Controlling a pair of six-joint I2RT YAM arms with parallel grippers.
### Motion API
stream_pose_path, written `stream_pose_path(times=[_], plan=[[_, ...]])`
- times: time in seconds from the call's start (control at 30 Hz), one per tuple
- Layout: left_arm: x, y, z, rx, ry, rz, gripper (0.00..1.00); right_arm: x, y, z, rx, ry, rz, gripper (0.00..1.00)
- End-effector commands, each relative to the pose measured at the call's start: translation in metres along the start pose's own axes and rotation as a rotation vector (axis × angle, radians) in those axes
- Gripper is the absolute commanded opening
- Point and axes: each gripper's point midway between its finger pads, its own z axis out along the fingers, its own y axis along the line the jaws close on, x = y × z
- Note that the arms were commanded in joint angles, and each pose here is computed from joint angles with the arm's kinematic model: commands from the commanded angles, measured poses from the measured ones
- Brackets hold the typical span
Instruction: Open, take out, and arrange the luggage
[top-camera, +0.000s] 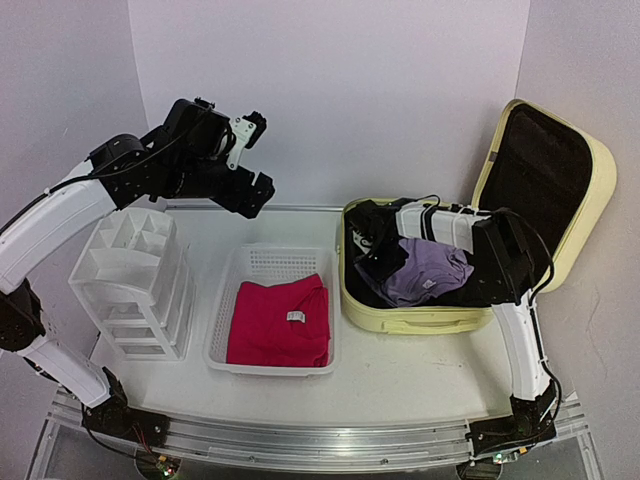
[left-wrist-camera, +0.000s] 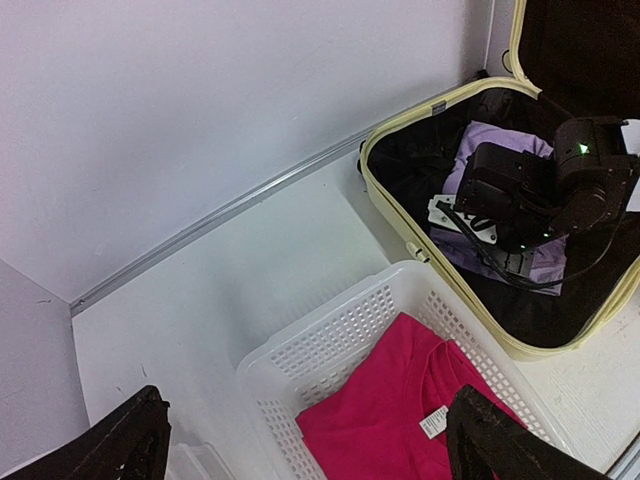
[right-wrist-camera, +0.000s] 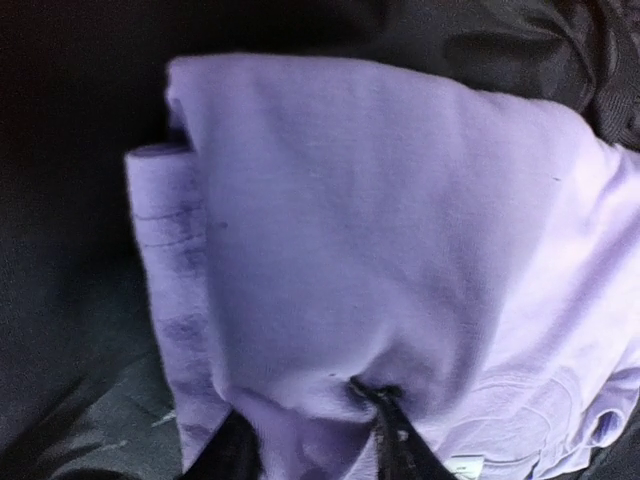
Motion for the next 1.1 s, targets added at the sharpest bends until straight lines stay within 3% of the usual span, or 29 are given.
stream_pose_path(times=[0.0,0.1,0.27,0.43,0.67,1.07], plan=[[-0.018,0.006,-0.020,0.021,-0.066,-0.034,0.97,0.010,-0.006,0.023,0.008,0.017,0.011,0.32],[-0.018,0.003,-0.020,0.036,-0.065,-0.040,0.96,0.002,-0.007,0.011,-0.009,-0.022,0.013,0.37],[-0.018,0.001,-0.021,0.050,-0.066,-0.042,0.96,-0.007,-0.002,-0.019,-0.053,-0.082,0.029,0.64],[-0.021,0.004,-0.025,0.040,-0.077,-0.046,0.96,-0.011,-0.010,-0.054,-0.022,-0.123,0.041,0.75],[-0.020,0.003,-0.025,0.048,-0.074,-0.064,0.96,-0.004,-0.015,-0.034,0.040,-0.071,0.037,0.82],[-0.018,0.008,-0.034,0.043,-0.077,-0.093,0.96,-0.010,0.005,0.002,-0.018,-0.040,0.033,0.87]])
